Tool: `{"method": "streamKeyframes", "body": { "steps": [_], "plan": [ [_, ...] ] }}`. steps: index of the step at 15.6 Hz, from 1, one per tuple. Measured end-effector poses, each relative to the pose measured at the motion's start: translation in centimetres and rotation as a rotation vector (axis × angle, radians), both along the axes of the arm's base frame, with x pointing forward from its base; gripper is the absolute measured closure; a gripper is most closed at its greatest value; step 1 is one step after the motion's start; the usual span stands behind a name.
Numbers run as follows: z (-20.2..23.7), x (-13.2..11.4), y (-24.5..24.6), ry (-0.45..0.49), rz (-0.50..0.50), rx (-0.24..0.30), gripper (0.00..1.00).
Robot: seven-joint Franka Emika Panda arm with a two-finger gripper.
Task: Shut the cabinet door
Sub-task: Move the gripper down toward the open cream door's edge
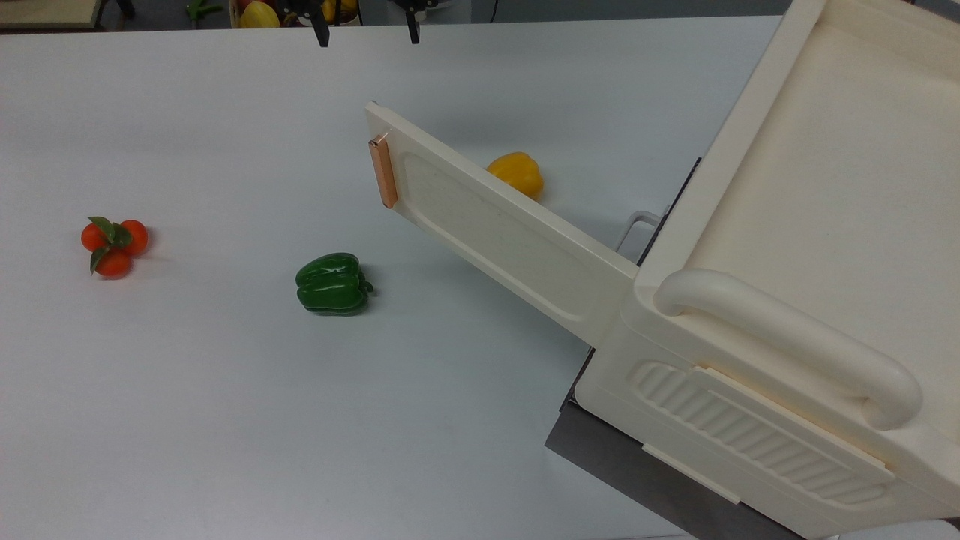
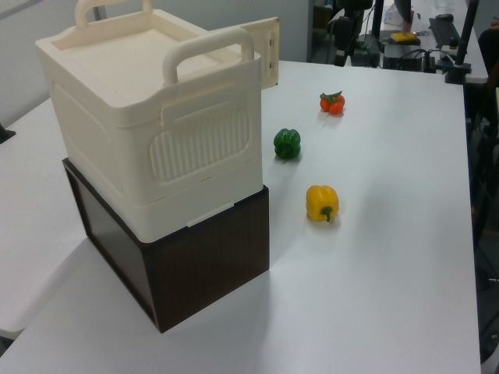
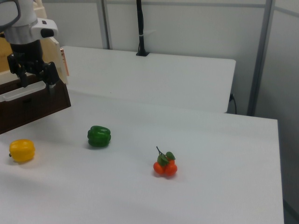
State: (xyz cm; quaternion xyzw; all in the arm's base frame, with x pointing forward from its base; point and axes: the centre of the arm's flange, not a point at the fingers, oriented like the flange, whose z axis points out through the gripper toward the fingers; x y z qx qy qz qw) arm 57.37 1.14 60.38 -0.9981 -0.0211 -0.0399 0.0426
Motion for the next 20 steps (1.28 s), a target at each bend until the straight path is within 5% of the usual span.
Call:
{"method": "streamKeyframes", "body": {
  "steps": [13, 20],
  "plan": [
    [-0.32, 0.15, -0.22, 0.006, -0.004, 0.0, 0.04],
    [-0.21, 0.24, -0.16, -0.002, 0.001, -0.001, 0.74]
  ]
}}
